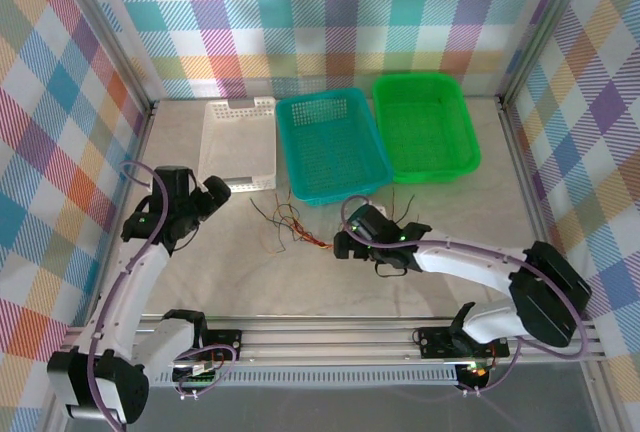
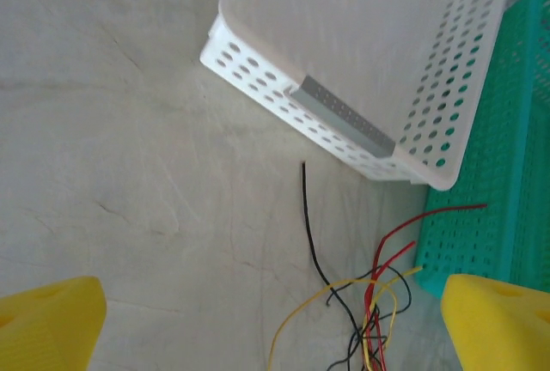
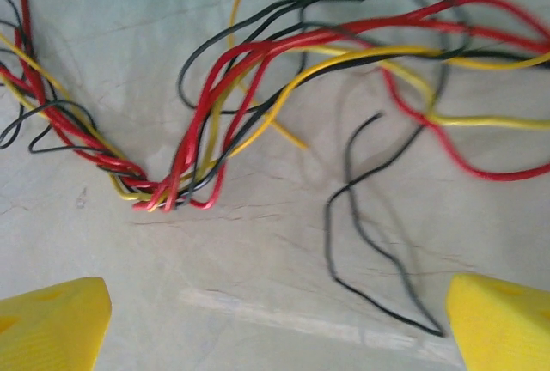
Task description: Untangle the cables
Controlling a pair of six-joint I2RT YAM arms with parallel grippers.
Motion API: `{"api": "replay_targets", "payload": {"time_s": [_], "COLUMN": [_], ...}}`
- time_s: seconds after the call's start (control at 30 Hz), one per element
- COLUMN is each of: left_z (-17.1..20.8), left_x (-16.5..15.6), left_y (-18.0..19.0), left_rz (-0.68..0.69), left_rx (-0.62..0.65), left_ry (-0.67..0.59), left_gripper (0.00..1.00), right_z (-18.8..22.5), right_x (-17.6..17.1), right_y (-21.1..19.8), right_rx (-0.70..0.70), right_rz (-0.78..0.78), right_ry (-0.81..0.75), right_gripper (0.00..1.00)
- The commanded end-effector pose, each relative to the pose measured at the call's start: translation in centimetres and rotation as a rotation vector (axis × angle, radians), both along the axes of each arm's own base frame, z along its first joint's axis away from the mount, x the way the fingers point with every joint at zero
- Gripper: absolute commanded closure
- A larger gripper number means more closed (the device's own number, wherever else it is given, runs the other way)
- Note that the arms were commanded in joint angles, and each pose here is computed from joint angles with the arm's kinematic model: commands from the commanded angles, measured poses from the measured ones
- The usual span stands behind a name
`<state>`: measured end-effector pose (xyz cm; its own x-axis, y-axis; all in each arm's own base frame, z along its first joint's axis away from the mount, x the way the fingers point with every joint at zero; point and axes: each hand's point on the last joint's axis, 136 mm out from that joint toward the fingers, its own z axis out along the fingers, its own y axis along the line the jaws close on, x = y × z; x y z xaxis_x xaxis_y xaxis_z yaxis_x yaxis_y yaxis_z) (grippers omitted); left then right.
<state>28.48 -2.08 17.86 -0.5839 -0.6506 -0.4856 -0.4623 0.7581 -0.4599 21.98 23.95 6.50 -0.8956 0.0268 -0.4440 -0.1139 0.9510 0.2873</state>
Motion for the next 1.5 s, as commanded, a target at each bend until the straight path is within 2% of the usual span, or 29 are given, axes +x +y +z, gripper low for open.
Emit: {"api": "replay_targets", "payload": {"time_s": [0.0, 0.27, 0.57, 0.9, 1.03, 1.13, 1.33, 1.43, 1.47], "left_z": [0.3, 0.6, 0.7, 0.9, 0.9, 0.9, 0.8, 0.8, 0.8], "left_x": [-0.5, -0.7, -0.5, -0.6, -0.7, -0.7, -0.8, -0.9, -0.9], "left_y": [-1.0, -1.1, -1.2, -1.1, -1.2, -1.3, -1.4, -1.5, -1.6], "left_rz": [-0.036, -0.039, -0.057, -0.061, -0.065, -0.068, -0.077, -0.084, -0.086], "left_rx": [-0.051, -0.059, -0.051, -0.037, -0.041, -0.045, -0.051, -0.052, -0.053], "left_ry": [0.028, -0.003, 0.009, 0.007, 0.007, 0.006, 0.006, 0.005, 0.006], "left_gripper": [0.0, 0.0, 0.0, 0.0, 0.0, 0.0, 0.0, 0.0, 0.0], "right_z": [1.6, -0.2, -1.3, -2.4, -2.9, -3.3, -3.5, -3.3, -3.3], "right_x": [1.5, 2.8, 4.1, 4.5, 4.5, 4.4, 4.1, 3.9, 3.8], "right_y": [3.6, 5.3, 6.5, 5.3, 5.2, 5.1, 5.3, 4.9, 4.6], "right_rx": [0.157, 0.181, 0.205, 0.168, 0.156, 0.15, 0.169, 0.176, 0.176], "right_rz": [-0.03, -0.081, -0.115, -0.199, -0.197, -0.197, -0.185, -0.191, -0.195], "right_ry": [-0.026, -0.013, -0.022, -0.021, -0.021, -0.014, -0.011, -0.016, -0.017], "right_gripper": [0.0, 0.01, 0.15, 0.44, 0.58, 0.65, 0.89, 1.0, 1.0]}}
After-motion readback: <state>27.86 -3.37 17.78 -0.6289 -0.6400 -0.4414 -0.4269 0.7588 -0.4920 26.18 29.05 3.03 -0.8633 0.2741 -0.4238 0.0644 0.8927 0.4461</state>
